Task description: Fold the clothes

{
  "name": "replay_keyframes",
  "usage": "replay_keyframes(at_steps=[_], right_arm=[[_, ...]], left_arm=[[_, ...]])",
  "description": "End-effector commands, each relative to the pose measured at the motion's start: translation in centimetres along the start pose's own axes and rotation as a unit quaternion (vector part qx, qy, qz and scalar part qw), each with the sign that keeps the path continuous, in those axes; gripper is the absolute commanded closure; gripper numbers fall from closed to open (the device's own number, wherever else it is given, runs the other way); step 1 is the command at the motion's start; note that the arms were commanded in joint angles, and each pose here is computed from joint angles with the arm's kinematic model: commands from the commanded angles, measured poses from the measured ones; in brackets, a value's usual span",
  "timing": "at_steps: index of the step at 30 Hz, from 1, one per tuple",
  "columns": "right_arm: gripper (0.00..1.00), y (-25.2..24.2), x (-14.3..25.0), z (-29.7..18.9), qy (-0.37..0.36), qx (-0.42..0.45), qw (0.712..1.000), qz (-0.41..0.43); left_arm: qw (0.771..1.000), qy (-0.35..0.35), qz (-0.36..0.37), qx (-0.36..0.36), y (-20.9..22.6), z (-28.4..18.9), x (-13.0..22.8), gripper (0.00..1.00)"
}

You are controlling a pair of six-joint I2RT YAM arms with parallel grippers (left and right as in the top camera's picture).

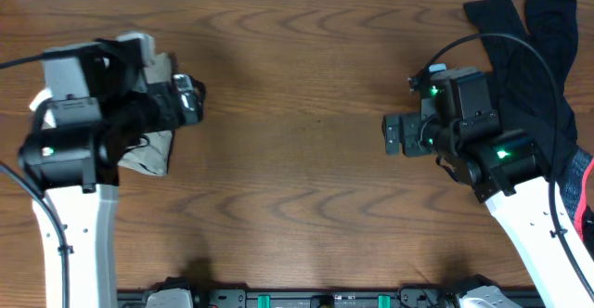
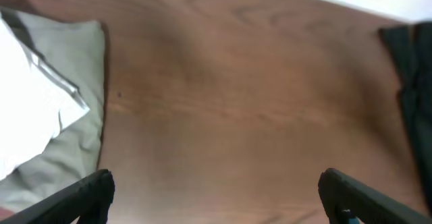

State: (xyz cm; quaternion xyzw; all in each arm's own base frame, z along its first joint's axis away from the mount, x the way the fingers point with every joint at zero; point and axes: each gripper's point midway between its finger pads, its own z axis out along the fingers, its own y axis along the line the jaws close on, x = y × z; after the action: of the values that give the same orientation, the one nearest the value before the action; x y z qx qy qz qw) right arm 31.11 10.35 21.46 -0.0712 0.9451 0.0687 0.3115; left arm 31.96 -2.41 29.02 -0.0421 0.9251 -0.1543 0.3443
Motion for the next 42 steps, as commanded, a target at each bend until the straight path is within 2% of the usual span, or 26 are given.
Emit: replay_keyframes(at_steps=[1, 6, 9, 15, 18, 21, 26, 29, 30, 34, 42], right_arm=[[0.01, -1.1, -1.7, -0.1, -0.035, 0.029, 0.999, 0.005], [0.01, -2.8, -4.4, -0.4, -0.089, 0.048, 0.994, 0.029], [0.01, -4.1, -4.8, -0.4, -0.094, 0.055, 0.993, 0.044], [0.01, -5.2, -1.4, -1.8, -0.043, 0.070, 0.994, 0.071], [0.01, -5.9, -0.2, -4.1, -0.048, 0.091, 0.990, 0.096], [0.01, -6.0, 1.2, -6.7, -0.060, 0.094, 0.987, 0.113], [0.02, -5.4, 4.3, -9.6, -0.106, 0.076, 0.985, 0.110], [0.04, -6.2, 6.7, -10.1, -0.142, 0.087, 0.980, 0.110], [0.01, -6.3, 7.4, -10.1, -0.152, 0.086, 0.978, 0.113], [0.01, -6.0, 9.1, -9.5, -0.177, 0.059, 0.972, 0.142], [0.01, -6.4, 13.5, -7.4, -0.102, 0.072, 0.982, 0.144]], left_arm=[[0.999, 0.008, 0.020, -0.038, 0.5, 0.4, 0.3, 0.02], [0.997, 0.030, 0.035, -0.068, 1.1, 2.8, 0.7, 0.02], [0.994, 0.063, 0.032, -0.087, 1.9, 4.4, 1.6, 0.02], [0.988, 0.122, 0.020, -0.089, 2.5, 5.3, 3.9, 0.02], [0.990, 0.126, 0.021, -0.063, 1.4, 4.3, 4.5, 0.02], [0.993, 0.101, 0.036, -0.056, 0.7, 2.2, 4.4, 0.02], [0.997, 0.017, 0.066, -0.044, -0.4, -2.6, 5.2, 0.02], [0.995, -0.044, 0.080, -0.036, -0.7, -4.8, 6.8, 0.02], [0.994, -0.060, 0.083, -0.035, -0.7, -5.3, 7.5, 0.02], [0.990, -0.105, 0.093, -0.029, -0.5, -6.3, 9.8, 0.02], [0.987, -0.128, 0.098, -0.026, -0.6, -7.7, 11.2, 0.02]])
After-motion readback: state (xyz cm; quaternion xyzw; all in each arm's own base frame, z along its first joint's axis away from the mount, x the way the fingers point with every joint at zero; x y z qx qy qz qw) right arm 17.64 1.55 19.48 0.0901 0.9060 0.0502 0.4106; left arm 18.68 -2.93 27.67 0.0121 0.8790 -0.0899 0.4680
